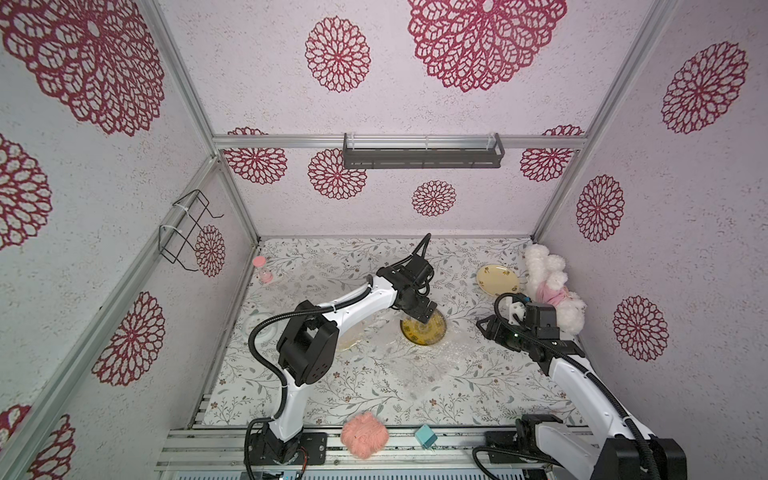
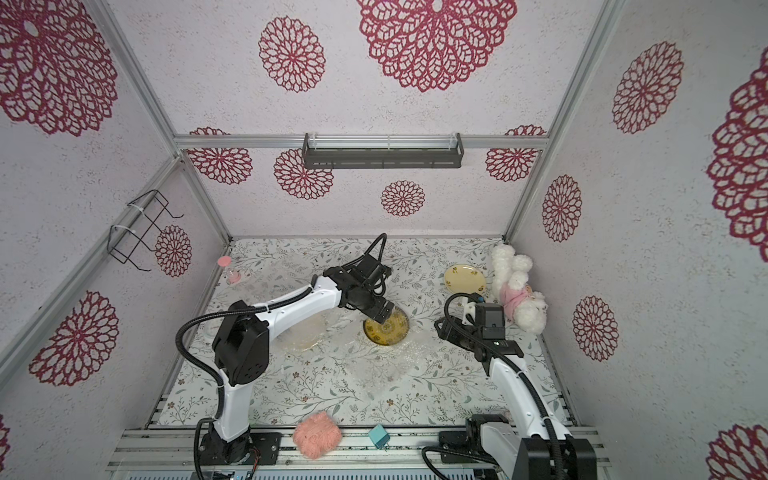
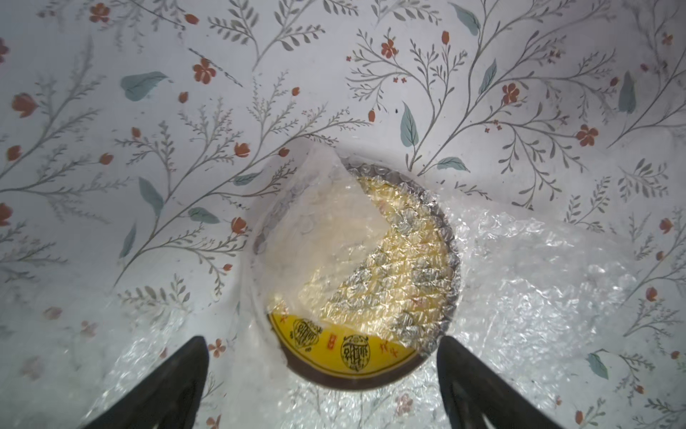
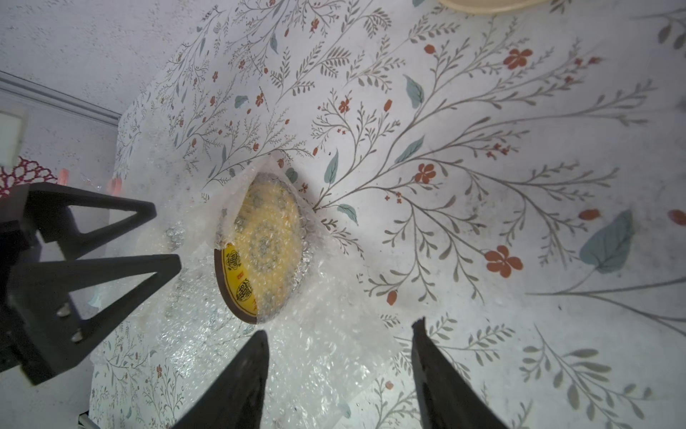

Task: Unpack dinner plates from bubble wrap
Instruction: Unwrap the bubble wrap at the center of the board.

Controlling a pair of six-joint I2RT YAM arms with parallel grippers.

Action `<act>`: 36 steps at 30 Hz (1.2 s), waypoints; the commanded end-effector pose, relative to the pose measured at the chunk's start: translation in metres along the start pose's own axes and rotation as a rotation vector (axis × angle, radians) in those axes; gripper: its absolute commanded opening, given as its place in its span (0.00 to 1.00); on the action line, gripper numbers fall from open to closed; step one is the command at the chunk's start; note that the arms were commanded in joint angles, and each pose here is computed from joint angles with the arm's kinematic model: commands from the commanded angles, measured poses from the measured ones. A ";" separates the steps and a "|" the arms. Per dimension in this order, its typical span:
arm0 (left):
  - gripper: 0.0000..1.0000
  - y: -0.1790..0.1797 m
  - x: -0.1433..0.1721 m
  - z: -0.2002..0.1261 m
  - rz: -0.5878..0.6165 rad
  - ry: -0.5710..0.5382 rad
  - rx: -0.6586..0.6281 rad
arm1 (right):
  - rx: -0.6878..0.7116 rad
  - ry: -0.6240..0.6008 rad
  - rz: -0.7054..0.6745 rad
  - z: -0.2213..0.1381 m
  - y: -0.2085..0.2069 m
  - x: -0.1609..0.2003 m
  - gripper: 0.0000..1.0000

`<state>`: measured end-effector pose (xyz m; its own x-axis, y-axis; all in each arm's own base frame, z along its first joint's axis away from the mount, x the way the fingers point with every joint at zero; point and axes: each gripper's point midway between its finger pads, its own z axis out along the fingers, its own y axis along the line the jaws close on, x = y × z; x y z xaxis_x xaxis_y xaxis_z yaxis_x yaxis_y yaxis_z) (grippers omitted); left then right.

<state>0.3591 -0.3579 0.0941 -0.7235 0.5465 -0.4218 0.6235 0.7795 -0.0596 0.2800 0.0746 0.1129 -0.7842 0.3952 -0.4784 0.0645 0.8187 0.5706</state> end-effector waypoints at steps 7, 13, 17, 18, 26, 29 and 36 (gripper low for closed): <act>0.99 0.003 0.004 0.033 0.123 0.055 -0.082 | -0.042 0.031 0.029 -0.003 -0.002 0.015 0.62; 0.87 0.028 -0.001 0.047 0.127 0.044 -0.192 | -0.032 0.039 0.023 -0.003 -0.005 0.019 0.62; 0.66 0.038 0.000 0.049 0.142 0.053 -0.241 | -0.028 0.042 0.019 -0.003 -0.007 0.020 0.62; 0.61 0.040 0.000 0.049 0.143 0.054 -0.246 | -0.028 0.043 0.020 -0.002 -0.007 0.020 0.62; 0.06 0.060 -0.011 0.039 0.090 0.022 -0.232 | -0.031 0.047 0.024 0.000 -0.008 0.020 0.62; 0.05 0.072 -0.017 0.034 0.062 0.011 -0.210 | -0.019 0.044 0.015 -0.001 -0.008 0.019 0.62; 0.19 0.088 -0.028 0.031 0.005 -0.008 -0.067 | 0.011 0.045 -0.030 -0.006 -0.009 0.015 0.62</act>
<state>0.4368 -0.3084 0.0621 -0.7284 0.5560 -0.4004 0.5774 0.8127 0.0780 0.2590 0.0747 0.0929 -0.8234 0.3819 -0.4197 0.0799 0.8103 0.5805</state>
